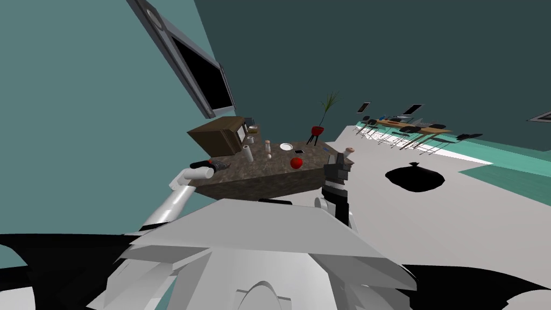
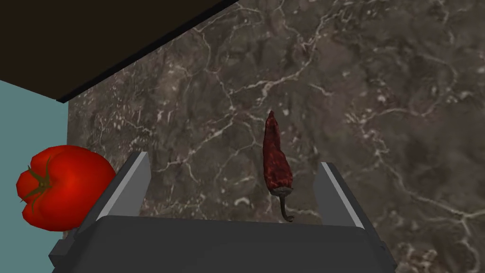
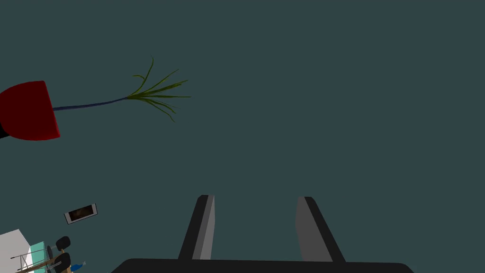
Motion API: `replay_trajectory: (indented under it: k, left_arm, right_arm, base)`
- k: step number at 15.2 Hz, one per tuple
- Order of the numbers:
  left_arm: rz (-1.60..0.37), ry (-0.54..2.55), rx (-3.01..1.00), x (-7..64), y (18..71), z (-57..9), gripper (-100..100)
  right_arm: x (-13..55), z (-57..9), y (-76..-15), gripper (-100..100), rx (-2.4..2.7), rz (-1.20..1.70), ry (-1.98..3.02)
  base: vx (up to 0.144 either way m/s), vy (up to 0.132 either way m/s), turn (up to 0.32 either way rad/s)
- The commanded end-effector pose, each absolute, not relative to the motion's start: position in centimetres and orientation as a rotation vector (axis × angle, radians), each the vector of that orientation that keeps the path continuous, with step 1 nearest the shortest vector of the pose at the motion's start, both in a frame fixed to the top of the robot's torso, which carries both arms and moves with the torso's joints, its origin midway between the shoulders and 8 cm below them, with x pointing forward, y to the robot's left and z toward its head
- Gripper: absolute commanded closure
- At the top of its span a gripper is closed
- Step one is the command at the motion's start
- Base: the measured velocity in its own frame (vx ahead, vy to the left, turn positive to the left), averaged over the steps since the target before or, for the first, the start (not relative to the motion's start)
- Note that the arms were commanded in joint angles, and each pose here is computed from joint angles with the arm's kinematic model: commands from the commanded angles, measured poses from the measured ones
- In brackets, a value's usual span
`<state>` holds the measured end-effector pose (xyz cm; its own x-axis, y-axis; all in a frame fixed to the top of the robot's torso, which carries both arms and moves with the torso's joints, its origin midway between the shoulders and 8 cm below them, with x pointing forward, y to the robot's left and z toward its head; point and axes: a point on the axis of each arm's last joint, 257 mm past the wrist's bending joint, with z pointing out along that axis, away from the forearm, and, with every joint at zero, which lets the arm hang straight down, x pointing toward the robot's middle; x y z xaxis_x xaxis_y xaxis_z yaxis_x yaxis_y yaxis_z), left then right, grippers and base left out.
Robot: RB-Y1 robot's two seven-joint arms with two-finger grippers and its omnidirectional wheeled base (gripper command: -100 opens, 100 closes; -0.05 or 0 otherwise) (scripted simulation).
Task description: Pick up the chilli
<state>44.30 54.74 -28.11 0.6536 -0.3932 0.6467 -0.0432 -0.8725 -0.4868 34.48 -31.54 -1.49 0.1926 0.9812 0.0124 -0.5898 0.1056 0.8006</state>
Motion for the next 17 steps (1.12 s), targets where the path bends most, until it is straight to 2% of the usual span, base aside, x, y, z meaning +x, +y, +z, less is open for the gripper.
replay_trajectory:
  k: [1,14,17]
  left_arm:
    - [-1.066,0.293,-2.484,43.6,55.3,-28.8,-100]
    - [-0.841,-0.046,-2.718,39.6,57.8,-32.6,-100]
    - [-0.857,-0.026,-2.706,39.9,57.7,-33.5,-100]
  right_arm:
    - [34.5,-1.5,-31.5,0,0.781,1.276,0.627]
    - [34.5,-1.5,-31.5,0,0.781,1.276,0.627]
    - [34.5,-1.5,-31.5,0,0.781,1.276,0.627]
  base:
    - [0.011,-0.017,-0.081]
    - [0.0,-0.012,-0.053]
    - [0.001,-0.002,0.005]
